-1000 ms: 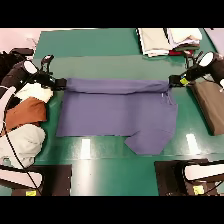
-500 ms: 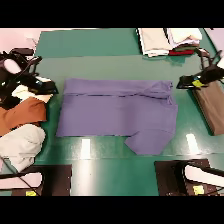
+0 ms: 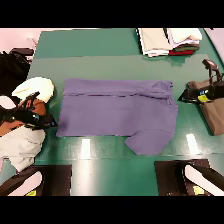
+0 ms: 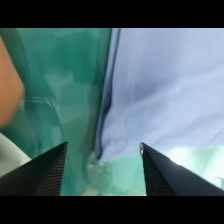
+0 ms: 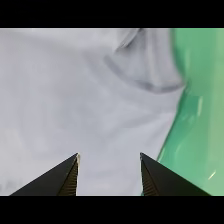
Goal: Fold the shirts.
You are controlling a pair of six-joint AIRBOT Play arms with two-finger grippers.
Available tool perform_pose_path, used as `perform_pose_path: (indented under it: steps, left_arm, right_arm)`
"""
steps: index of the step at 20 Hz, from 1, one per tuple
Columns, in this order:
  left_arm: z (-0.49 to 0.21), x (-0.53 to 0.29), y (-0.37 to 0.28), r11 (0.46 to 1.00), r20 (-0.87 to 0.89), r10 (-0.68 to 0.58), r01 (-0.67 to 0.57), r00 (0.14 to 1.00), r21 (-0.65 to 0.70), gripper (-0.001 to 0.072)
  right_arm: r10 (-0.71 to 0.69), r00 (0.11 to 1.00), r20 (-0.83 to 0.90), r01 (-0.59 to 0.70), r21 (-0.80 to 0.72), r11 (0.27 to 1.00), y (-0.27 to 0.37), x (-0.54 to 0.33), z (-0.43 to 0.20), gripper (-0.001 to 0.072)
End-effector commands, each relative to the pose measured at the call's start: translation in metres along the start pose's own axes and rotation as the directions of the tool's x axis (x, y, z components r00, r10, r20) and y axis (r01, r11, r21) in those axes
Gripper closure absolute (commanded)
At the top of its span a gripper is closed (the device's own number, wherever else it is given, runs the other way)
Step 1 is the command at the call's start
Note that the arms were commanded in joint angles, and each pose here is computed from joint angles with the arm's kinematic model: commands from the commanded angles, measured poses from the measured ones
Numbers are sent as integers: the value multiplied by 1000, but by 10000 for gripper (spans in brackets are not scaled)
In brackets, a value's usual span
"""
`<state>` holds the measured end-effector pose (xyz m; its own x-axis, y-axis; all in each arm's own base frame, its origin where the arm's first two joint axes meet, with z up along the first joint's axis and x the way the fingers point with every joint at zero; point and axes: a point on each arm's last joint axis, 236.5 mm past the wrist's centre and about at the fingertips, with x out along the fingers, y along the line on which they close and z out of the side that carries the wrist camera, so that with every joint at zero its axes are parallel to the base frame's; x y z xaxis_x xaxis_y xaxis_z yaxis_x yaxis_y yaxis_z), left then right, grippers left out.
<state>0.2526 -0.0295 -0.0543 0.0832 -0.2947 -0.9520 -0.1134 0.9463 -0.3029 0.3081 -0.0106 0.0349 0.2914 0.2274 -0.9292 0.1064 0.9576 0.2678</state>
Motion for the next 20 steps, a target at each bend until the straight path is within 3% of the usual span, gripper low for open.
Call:
perform_pose_path:
  steps: [1, 3, 7, 12, 16, 17, 20]
  left_arm:
    - [-14, 6, -3, 1000, -9, -24, 24, 1000, -18, 167]
    - [-8, 5, -6, 999, 13, -34, 34, 999, -22, 167]
    - [-1, 4, -6, 999, 43, -32, 33, 999, -23, 167]
    - [2, 4, -6, 999, 54, -32, 33, 998, -24, 167]
    - [3, 4, -5, 999, 61, -29, 31, 998, -24, 167]
    - [3, 4, -5, 999, 61, -29, 30, 998, -23, 167]
    - [-1, 4, -5, 1000, 44, -27, 28, 999, -13, 167]
  right_arm:
    - [19, 988, -152, -10, 62, 998, -10, 17, -50, 256]
    - [48, 964, -261, -4, 164, 986, -27, 35, -92, 200]
    - [149, 907, -395, -25, 303, 953, -25, 63, -158, 201]
    - [218, 865, -451, -86, 295, 952, 13, 85, -189, 202]
    - [189, 860, -475, -87, 228, 970, 29, 91, -193, 216]
    - [182, 860, -477, -91, 207, 974, 32, 92, -193, 271]
    - [147, 855, -497, -108, 107, 988, 36, 92, -196, 701]
